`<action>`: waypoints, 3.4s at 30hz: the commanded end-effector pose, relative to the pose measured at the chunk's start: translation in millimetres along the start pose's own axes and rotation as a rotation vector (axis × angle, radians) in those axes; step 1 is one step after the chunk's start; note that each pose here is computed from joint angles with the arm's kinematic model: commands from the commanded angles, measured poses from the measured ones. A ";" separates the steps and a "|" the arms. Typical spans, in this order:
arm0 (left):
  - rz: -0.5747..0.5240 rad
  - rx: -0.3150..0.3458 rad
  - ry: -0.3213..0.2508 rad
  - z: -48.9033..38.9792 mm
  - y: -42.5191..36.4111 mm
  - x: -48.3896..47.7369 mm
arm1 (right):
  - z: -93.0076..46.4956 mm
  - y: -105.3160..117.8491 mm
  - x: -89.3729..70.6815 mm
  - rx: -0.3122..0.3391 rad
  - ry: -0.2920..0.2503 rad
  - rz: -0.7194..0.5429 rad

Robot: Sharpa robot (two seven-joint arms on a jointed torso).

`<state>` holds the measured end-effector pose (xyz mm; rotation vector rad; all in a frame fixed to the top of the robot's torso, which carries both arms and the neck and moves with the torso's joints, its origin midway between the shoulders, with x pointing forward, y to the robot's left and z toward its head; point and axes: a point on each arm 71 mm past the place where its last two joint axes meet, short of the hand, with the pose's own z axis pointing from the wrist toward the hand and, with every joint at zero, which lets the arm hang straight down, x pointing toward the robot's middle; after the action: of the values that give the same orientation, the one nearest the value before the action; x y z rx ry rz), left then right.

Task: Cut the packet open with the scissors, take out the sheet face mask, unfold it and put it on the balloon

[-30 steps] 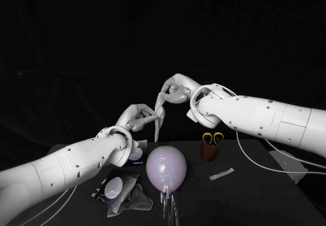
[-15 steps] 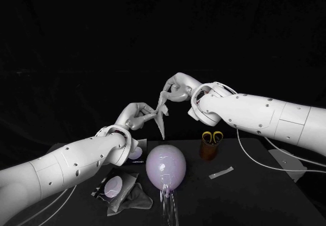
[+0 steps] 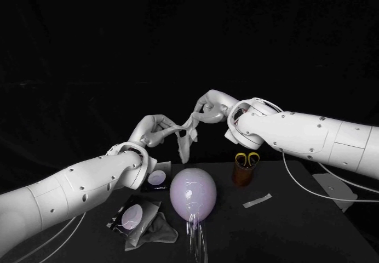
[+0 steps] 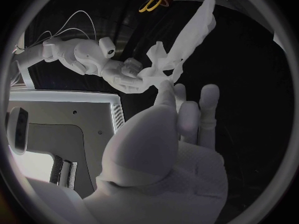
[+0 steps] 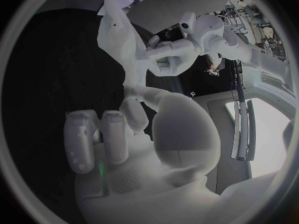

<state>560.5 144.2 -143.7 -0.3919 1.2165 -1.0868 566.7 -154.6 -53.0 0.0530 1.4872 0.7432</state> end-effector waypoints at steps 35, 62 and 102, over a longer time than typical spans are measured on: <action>0.048 0.070 0.248 24.6 -46.0 -45.1 | -39.8 -17.1 -2.3 -0.164 0.045 0.032; -0.164 -0.140 0.481 -30.8 -53.4 -57.0 | -94.0 -8.0 5.0 -0.176 0.262 -0.010; -0.320 -0.385 0.781 -113.3 -26.1 -19.0 | -164.5 -14.1 74.1 -0.121 0.542 0.223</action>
<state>447.0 180.2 -150.8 -0.4493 2.1225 -1.3515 414.2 -194.9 -141.6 -0.1003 1.9610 1.1247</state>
